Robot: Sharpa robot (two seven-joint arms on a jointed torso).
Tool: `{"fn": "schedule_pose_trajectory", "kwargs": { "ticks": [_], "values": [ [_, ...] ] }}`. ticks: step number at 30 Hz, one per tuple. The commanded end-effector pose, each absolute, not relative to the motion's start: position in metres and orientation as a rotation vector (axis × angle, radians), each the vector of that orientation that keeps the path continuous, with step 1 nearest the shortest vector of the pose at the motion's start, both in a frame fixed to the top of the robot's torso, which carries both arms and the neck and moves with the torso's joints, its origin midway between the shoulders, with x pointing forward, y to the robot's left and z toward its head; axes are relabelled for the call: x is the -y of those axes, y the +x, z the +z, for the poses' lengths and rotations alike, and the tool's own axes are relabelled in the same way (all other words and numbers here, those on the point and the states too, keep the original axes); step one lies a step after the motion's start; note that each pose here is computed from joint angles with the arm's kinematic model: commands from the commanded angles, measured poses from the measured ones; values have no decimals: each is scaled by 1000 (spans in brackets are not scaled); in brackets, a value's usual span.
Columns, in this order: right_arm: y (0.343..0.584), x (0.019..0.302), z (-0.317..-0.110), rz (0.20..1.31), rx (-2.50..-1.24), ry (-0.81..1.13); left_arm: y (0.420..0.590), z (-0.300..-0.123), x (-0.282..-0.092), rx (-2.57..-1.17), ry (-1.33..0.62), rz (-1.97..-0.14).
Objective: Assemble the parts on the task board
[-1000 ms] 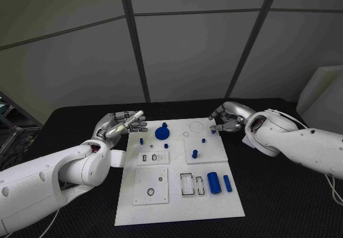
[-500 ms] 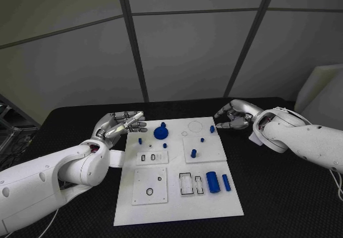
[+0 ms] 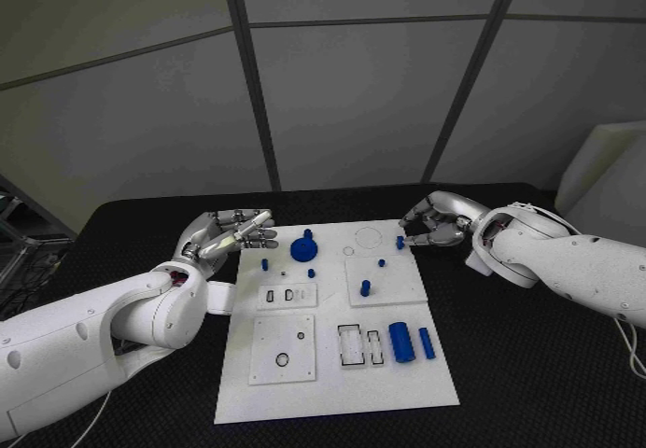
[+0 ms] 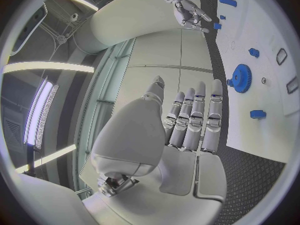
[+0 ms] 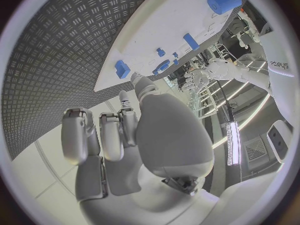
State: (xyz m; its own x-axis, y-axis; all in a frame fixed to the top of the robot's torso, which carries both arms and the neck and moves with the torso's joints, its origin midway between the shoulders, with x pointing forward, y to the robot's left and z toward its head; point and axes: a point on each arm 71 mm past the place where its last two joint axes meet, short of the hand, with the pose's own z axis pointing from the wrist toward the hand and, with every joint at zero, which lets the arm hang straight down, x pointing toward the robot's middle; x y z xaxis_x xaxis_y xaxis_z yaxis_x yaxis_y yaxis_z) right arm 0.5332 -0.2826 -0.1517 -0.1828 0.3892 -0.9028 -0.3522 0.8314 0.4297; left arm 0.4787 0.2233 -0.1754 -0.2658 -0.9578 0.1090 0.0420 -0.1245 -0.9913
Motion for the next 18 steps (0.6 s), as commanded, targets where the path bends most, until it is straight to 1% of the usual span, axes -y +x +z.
{"fn": "schedule_pose_trajectory", "kwargs": {
  "ticks": [1,18],
  "values": [
    [533,282,-153,670,-1652,10,478,-174,-221,-1307,-1096,-1541],
    [537,278,-165,636,-1678,5,477,-174,-218,-1311,-1096,-1547]
  ]
}}
